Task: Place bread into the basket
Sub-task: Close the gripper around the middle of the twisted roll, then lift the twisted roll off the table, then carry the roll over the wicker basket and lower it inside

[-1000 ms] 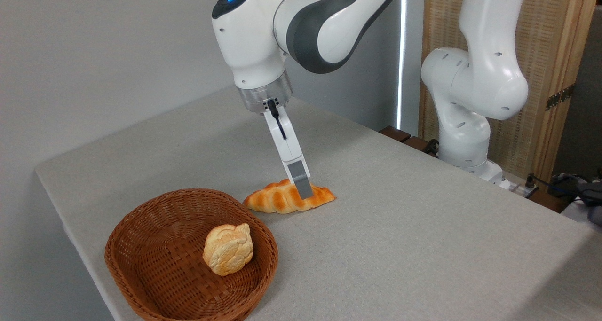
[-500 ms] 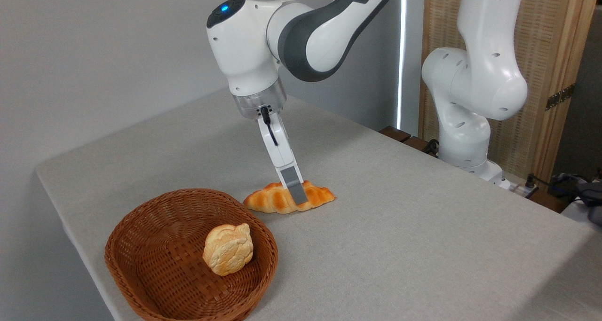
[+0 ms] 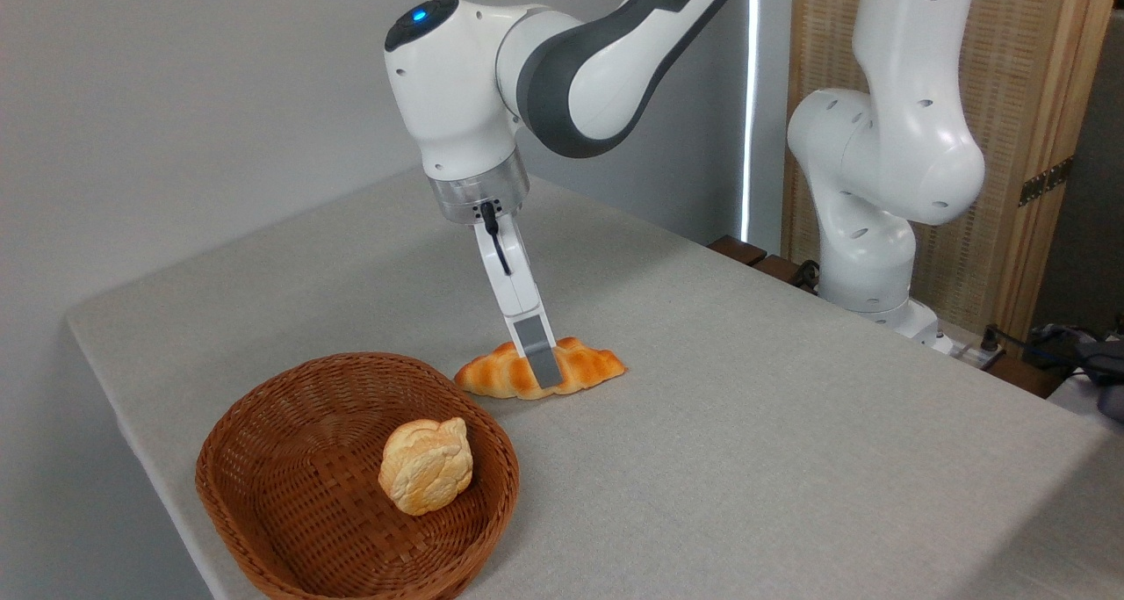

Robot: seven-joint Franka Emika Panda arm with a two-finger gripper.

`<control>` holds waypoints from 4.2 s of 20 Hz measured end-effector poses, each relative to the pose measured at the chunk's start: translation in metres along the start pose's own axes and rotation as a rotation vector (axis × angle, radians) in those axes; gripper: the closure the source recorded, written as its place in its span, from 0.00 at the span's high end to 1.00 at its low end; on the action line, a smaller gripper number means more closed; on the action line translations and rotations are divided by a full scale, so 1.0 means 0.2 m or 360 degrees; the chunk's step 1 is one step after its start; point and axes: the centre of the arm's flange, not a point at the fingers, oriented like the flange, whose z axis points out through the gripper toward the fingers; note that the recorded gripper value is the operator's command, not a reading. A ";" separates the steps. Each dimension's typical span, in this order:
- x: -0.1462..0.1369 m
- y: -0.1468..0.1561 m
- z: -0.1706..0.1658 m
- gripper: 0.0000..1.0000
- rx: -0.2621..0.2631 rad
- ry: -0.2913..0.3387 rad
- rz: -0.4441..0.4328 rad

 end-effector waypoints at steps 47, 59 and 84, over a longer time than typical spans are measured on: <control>-0.05 0.06 -0.12 0.35 -0.0017 -0.0009 -0.0005; -0.02 0.01 -0.52 0.36 0.0190 0.0121 -0.0006; 0.02 -0.56 -0.54 0.77 0.0370 0.0571 -0.0780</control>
